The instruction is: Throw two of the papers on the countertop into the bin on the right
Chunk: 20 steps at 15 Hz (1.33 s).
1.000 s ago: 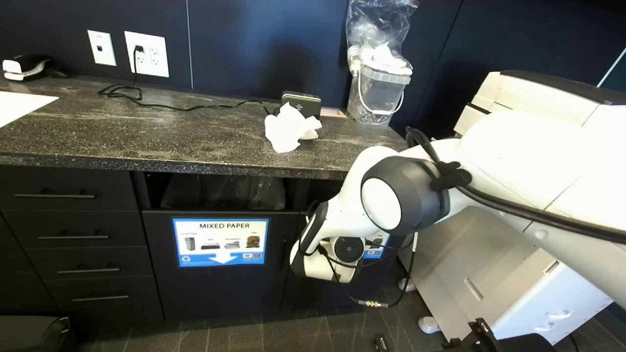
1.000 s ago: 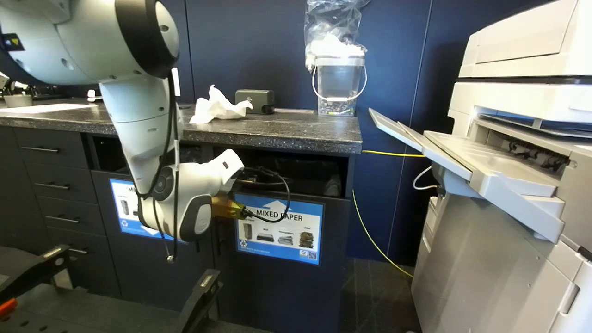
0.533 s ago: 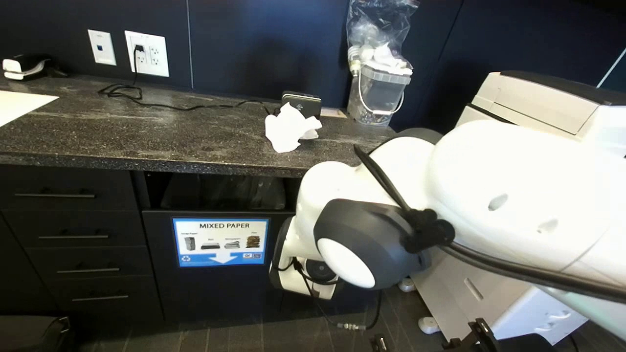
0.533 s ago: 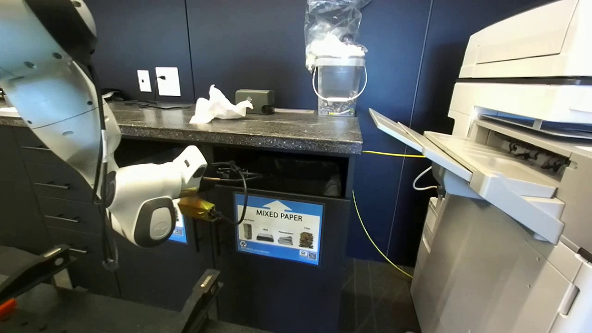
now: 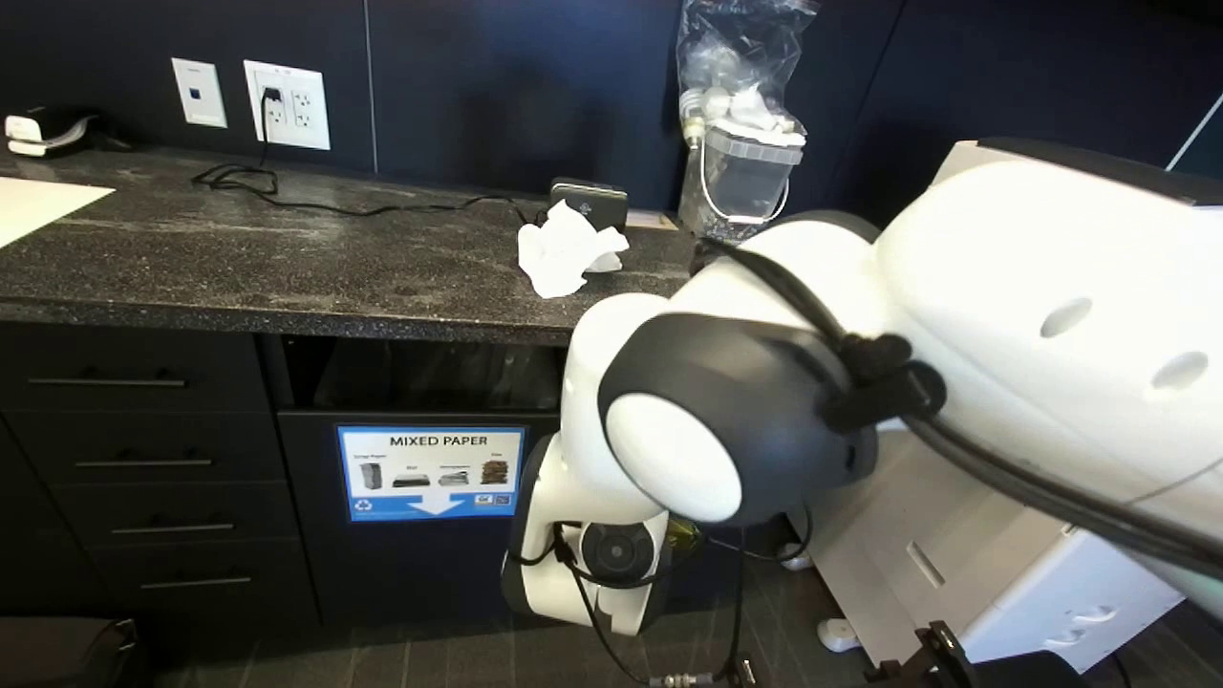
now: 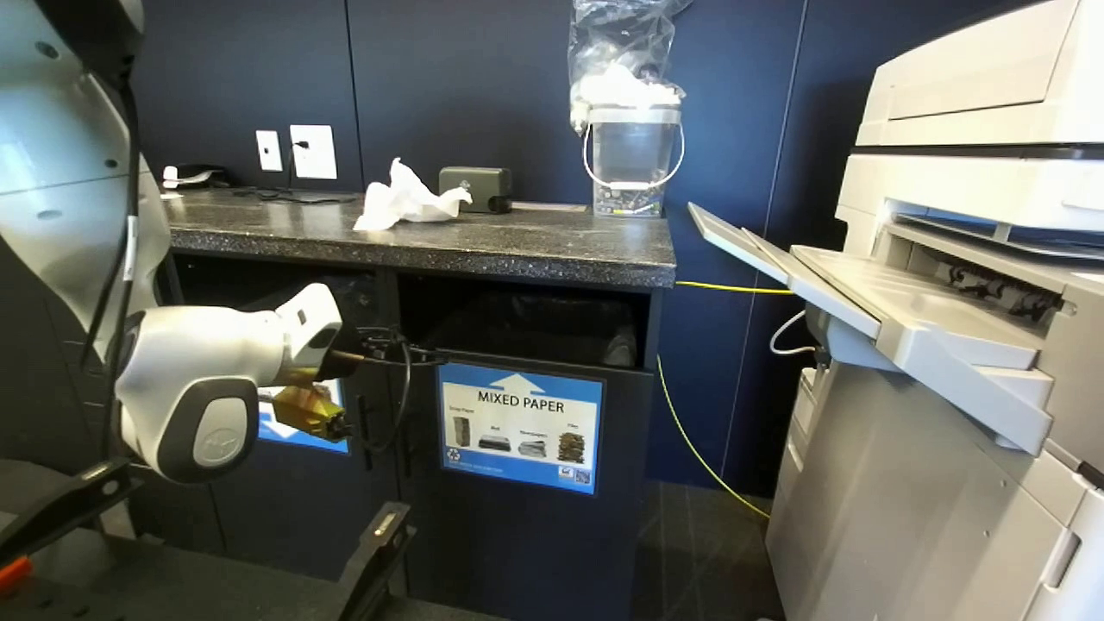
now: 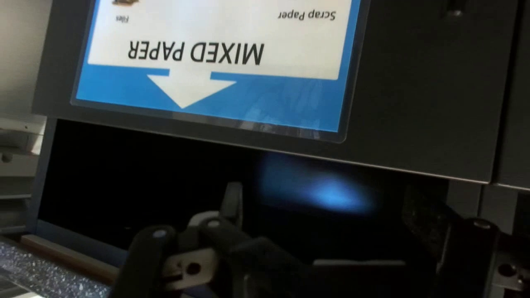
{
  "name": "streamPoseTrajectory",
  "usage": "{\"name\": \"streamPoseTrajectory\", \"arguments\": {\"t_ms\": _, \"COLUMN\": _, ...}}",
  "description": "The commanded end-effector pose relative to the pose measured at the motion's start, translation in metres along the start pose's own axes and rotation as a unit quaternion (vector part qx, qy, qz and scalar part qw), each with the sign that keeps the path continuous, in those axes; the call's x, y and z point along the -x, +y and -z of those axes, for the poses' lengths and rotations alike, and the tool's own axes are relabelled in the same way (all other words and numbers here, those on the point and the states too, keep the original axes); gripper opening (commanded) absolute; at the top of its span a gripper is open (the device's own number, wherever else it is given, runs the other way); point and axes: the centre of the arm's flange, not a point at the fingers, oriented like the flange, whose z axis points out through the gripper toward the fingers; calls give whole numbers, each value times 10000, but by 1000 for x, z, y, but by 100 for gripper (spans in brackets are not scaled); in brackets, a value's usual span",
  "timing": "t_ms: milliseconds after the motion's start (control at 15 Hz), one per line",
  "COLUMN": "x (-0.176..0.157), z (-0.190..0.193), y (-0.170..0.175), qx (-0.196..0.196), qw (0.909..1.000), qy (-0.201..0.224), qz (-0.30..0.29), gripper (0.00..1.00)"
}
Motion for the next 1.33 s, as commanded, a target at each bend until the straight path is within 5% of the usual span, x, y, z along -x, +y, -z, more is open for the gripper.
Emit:
{"name": "streamPoseTrajectory", "arguments": {"t_ms": 0, "x": -54, "z": 30, "y": 36, "qx": -11, "qw": 9981, "qy": -572, "qz": -216, "gripper": 100}}
{"name": "streamPoseTrajectory", "arguments": {"t_ms": 400, "x": -130, "z": 55, "y": 83, "qx": 14, "qw": 9901, "qy": -1320, "qz": -487, "gripper": 100}}
{"name": "streamPoseTrajectory", "arguments": {"t_ms": 600, "x": -162, "z": 74, "y": 100, "qx": -80, "qw": 9772, "qy": -2084, "qz": -386, "gripper": 100}}
{"name": "streamPoseTrajectory", "arguments": {"t_ms": 1067, "x": -197, "z": 131, "y": 135, "qx": -497, "qw": 9225, "qy": -3826, "qz": 86, "gripper": 100}}
{"name": "streamPoseTrajectory", "arguments": {"t_ms": 1267, "x": -194, "z": 167, "y": 167, "qx": -412, "qw": 9029, "qy": -4241, "qz": 568, "gripper": 100}}
